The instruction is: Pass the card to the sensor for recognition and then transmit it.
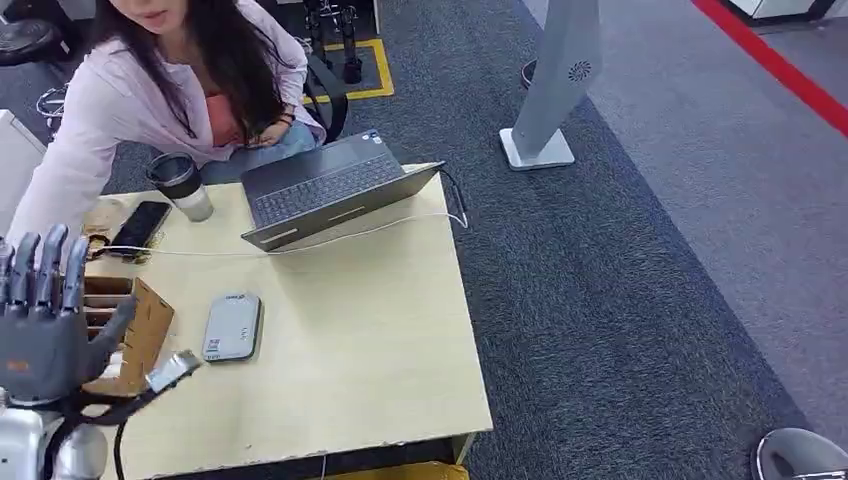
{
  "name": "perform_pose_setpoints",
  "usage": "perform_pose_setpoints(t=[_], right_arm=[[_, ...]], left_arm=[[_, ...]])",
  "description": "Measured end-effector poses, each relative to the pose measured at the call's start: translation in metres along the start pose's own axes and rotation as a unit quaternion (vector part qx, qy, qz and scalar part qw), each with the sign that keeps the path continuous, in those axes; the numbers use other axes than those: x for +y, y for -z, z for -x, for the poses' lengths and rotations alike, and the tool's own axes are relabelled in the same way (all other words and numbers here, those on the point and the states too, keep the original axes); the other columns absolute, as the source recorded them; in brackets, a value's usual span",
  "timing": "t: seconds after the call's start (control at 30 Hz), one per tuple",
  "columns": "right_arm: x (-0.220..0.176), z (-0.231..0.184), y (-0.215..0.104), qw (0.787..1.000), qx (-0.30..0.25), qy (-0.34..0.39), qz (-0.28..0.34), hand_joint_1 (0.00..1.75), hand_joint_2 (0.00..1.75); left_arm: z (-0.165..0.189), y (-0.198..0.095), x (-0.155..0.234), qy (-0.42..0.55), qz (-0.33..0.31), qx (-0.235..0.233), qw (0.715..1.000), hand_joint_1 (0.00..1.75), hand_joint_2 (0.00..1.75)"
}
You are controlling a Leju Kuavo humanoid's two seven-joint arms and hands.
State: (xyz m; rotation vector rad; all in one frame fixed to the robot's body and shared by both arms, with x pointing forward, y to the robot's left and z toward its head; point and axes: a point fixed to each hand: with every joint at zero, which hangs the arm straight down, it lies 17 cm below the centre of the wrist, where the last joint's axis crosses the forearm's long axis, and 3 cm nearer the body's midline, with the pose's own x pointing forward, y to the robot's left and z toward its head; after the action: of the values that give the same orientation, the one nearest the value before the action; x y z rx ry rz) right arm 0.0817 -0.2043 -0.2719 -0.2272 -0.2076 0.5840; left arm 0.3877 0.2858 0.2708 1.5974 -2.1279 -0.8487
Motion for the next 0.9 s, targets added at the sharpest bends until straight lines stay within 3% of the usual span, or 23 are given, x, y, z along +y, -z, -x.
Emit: perform_pose_setpoints(t=[0.1,0.2,0.33,0.9], right_arm=[[-0.001,0.004,0.000,1.000,0.007,0.019,0.006,0.00,0.00],[-0.003,0.006,0.000,0.999,0.012,0.035,0.014,0.00,0.00],[-0.004,0.007,0.000,0.999,0.016,0.049,0.018,0.00,0.00],[-0.004,0.009,0.000,0.997,0.026,0.065,0.021,0.00,0.00]], left_arm=[[0.005,-0.042,0.046,-0.017,-0.027,0.051,0.998,0.00,1.75],[0.012,-0.079,0.072,0.000,-0.012,0.089,0.996,0.00,1.75],[0.015,-0.105,0.090,0.019,0.009,0.110,0.994,0.00,1.75],[0.021,-0.128,0.112,0.048,0.029,0.138,0.989,0.00,1.75]])
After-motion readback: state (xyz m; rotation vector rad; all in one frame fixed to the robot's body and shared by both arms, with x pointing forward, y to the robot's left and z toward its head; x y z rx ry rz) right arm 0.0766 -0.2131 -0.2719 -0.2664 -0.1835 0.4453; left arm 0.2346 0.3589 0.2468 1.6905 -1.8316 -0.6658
